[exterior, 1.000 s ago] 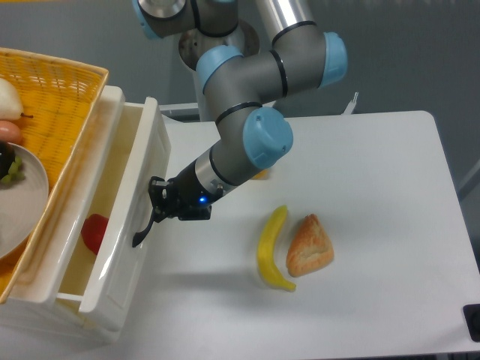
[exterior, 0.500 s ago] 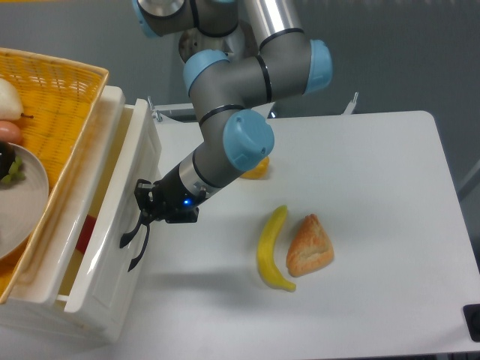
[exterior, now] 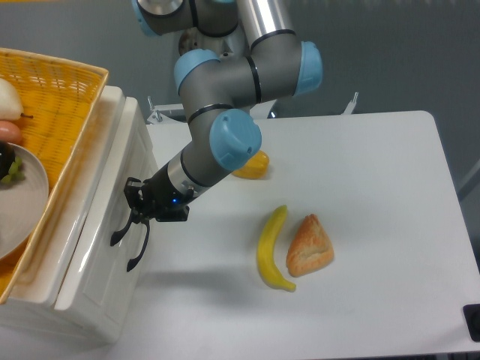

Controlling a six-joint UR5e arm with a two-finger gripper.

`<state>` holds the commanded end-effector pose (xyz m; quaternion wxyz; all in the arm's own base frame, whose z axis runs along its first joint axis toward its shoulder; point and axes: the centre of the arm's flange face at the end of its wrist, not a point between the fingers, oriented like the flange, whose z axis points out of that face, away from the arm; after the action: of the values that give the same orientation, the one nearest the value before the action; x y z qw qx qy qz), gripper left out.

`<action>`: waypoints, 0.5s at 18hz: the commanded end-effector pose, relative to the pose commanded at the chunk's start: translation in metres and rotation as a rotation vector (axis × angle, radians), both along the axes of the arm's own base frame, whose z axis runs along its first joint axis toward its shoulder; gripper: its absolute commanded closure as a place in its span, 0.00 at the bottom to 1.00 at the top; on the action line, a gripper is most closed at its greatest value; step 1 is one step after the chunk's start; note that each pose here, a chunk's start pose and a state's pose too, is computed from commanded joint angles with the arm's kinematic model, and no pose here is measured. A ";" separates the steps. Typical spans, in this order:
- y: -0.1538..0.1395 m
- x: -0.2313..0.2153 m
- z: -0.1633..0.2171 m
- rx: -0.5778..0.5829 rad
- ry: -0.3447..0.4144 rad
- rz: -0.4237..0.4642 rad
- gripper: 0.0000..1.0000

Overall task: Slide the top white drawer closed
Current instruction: 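Keep pushing the drawer until its front is flush with the cabinet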

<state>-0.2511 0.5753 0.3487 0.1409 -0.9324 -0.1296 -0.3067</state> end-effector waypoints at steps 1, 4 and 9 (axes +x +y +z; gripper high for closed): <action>0.000 0.001 0.000 0.001 0.001 -0.002 0.96; 0.000 0.001 0.000 0.000 0.000 0.000 0.96; 0.005 0.010 0.000 0.001 0.001 -0.017 0.96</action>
<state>-0.2406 0.5801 0.3490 0.1390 -0.9336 -0.1212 -0.3073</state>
